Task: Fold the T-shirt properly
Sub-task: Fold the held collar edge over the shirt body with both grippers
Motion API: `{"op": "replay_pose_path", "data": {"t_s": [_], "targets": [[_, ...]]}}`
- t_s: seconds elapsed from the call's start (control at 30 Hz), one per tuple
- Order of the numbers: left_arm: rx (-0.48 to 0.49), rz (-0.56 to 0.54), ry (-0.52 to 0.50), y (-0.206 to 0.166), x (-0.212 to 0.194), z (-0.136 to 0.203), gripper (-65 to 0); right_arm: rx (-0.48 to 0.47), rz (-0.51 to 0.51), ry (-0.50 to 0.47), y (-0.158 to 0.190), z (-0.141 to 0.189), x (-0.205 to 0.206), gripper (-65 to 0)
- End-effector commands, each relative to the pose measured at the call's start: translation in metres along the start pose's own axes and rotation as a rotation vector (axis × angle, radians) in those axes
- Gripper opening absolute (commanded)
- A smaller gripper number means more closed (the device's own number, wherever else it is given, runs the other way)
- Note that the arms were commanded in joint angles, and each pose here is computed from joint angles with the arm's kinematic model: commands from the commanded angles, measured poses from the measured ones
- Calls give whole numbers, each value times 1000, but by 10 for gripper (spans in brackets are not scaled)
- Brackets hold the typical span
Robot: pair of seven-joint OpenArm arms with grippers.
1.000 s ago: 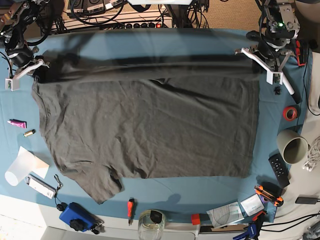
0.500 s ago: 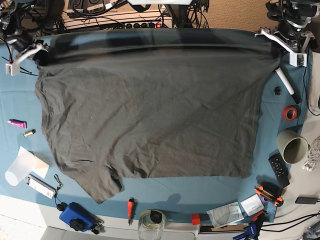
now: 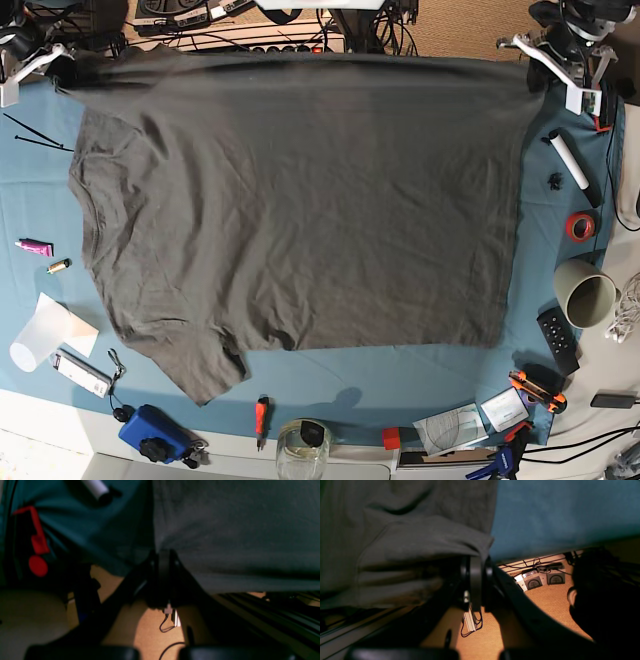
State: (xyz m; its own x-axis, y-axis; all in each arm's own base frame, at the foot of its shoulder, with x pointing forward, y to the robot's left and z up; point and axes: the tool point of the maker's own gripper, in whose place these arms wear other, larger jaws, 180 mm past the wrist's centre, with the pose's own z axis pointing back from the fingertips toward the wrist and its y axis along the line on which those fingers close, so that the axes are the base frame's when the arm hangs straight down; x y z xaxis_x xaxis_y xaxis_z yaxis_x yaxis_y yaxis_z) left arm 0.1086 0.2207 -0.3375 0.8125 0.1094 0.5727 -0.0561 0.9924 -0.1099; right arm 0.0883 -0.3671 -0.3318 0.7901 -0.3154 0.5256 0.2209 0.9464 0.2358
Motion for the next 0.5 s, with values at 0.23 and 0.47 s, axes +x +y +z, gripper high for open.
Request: {"op": "replay_pose_path", "data": {"t_s": [0.23, 0.47], "targets": [[31, -18, -29, 7, 8, 4, -650, -22, 26, -96, -4, 7, 25, -650], [26, 4, -67, 9, 21, -9, -650, -6, 36, -122, 2, -2, 40, -650]]}}
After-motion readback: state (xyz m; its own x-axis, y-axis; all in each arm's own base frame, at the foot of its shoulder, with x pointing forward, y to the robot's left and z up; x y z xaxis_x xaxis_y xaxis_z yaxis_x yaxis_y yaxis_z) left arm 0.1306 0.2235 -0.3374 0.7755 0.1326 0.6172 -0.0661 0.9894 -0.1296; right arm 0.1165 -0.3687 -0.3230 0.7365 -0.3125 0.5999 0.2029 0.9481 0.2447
